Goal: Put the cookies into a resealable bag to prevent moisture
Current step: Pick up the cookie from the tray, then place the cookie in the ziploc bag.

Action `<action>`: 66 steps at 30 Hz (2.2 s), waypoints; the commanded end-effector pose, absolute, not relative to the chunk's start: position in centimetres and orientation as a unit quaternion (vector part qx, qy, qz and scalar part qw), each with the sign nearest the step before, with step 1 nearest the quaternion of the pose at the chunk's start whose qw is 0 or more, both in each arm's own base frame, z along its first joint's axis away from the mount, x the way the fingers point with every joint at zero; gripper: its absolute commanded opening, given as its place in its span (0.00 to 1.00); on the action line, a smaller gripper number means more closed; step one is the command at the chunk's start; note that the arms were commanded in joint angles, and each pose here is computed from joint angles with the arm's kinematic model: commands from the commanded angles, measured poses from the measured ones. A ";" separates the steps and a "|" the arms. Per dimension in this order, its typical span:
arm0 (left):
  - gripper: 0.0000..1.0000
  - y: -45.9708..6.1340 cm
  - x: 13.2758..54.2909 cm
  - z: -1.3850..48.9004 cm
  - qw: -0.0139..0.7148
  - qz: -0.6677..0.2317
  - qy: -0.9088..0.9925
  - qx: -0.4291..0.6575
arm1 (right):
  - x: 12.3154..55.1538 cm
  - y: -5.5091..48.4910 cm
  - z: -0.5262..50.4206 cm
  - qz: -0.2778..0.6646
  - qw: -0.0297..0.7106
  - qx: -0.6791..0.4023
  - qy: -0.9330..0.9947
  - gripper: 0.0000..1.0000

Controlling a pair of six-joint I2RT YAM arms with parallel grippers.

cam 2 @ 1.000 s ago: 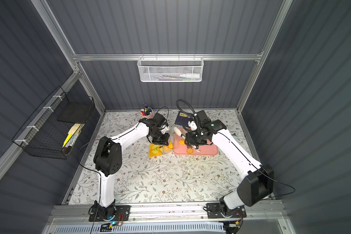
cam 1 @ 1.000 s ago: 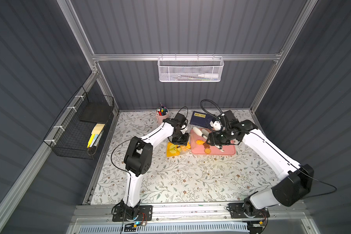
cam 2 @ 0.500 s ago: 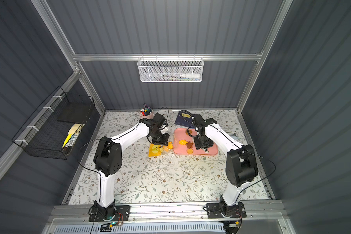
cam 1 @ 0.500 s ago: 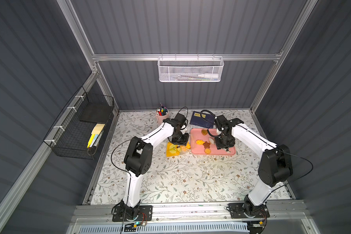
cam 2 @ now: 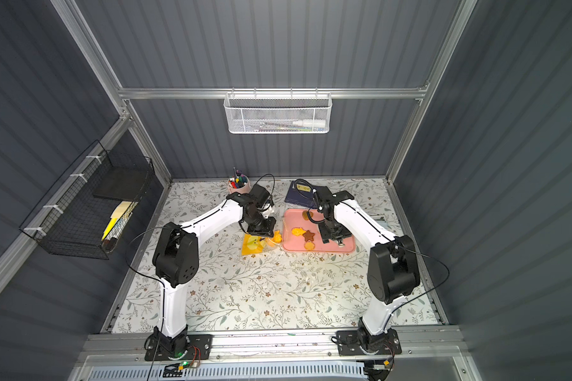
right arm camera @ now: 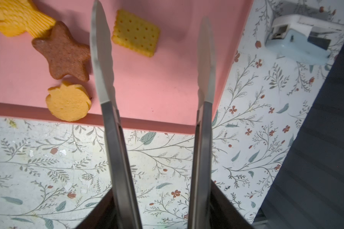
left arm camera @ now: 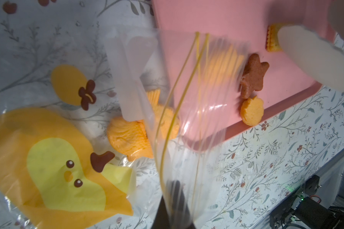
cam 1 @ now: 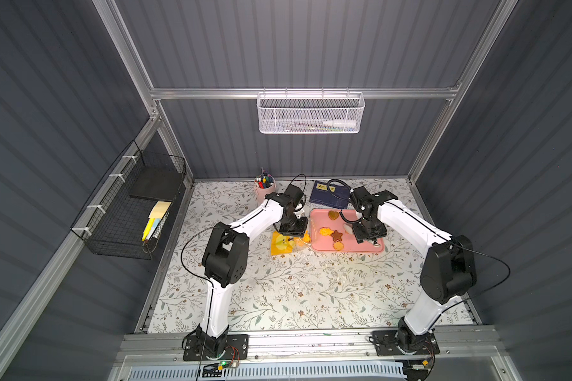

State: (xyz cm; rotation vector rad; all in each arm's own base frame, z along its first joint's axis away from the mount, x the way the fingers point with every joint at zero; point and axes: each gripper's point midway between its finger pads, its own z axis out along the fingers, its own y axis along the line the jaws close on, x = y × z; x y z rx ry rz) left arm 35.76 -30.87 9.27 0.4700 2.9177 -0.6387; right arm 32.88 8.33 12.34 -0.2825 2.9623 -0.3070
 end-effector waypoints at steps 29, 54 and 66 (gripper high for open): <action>0.00 -31.0 35.6 8.2 0.043 -0.214 0.963 0.157 | 31.6 10.7 16.2 -0.016 0.104 -0.093 0.990 0.42; 0.00 -31.4 36.2 10.6 0.056 -0.226 0.959 0.162 | 31.0 22.8 14.9 0.180 0.095 -0.117 0.972 0.43; 0.00 -30.4 36.8 9.9 0.056 -0.210 0.963 0.157 | 30.3 22.0 19.0 0.189 0.154 -0.134 0.960 0.56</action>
